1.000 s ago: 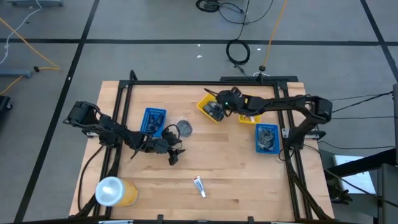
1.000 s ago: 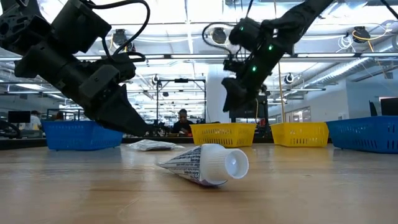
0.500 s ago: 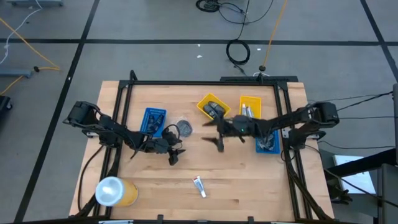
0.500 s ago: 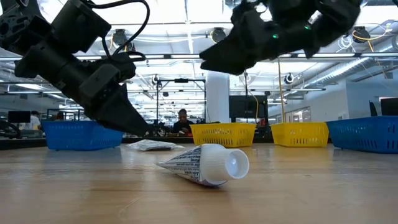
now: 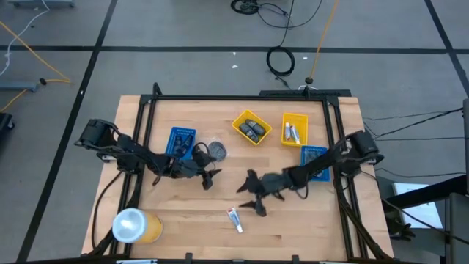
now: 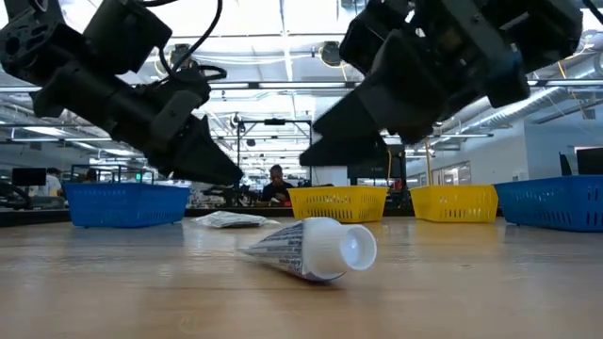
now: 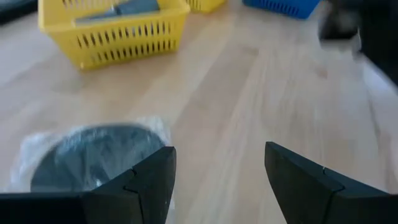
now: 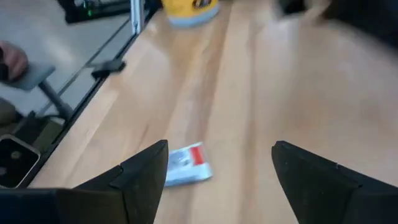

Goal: Pick & Place Travel size toiletries
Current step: Put the white toothpaste into the right yellow bin

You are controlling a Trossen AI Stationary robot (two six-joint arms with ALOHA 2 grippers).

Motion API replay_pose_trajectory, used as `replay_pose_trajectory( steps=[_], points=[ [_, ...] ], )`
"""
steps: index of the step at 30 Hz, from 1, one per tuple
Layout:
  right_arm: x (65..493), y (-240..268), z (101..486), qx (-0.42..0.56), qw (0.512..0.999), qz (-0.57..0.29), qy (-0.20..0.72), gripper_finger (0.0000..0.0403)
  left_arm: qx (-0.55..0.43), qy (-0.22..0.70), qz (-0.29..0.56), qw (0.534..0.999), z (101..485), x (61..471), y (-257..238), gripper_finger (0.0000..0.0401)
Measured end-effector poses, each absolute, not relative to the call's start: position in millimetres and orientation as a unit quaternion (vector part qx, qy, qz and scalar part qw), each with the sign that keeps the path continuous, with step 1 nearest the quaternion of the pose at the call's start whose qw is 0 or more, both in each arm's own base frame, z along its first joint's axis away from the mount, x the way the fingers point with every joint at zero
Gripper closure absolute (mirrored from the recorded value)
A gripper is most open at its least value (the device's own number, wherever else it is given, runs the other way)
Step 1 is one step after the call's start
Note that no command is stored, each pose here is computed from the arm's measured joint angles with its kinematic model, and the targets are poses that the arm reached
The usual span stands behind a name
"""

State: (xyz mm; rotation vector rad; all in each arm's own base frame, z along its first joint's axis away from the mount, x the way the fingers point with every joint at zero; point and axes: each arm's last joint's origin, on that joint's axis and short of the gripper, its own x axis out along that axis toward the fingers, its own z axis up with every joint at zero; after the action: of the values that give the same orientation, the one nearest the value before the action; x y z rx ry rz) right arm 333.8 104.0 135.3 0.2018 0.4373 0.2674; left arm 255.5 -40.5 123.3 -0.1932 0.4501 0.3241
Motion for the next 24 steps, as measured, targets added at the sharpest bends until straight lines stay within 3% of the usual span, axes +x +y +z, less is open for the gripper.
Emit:
replay_pose_trajectory(
  steps=[7, 14, 19, 24],
  points=[
    [358, 159, 119, 0.051, 0.950, 0.148, 0.270, 0.0126, -0.089, 0.211, 0.162, 0.960, 125, 257, -37, 0.0158],
    [380, 177, 106, 0.049, 0.945, 0.147, 0.289, 0.0126, -0.101, 0.234, 0.134, 0.958, 122, 255, -45, 0.0158],
    [373, 175, 110, 0.028, 0.934, 0.127, 0.333, 0.0129, -0.093, 0.240, 0.118, 0.959, 121, 252, -54, 0.0158],
    [347, 171, 136, -0.094, 0.911, 0.055, 0.397, 0.0141, -0.092, 0.240, 0.111, 0.960, 121, 252, -57, 0.0158]
  ],
)
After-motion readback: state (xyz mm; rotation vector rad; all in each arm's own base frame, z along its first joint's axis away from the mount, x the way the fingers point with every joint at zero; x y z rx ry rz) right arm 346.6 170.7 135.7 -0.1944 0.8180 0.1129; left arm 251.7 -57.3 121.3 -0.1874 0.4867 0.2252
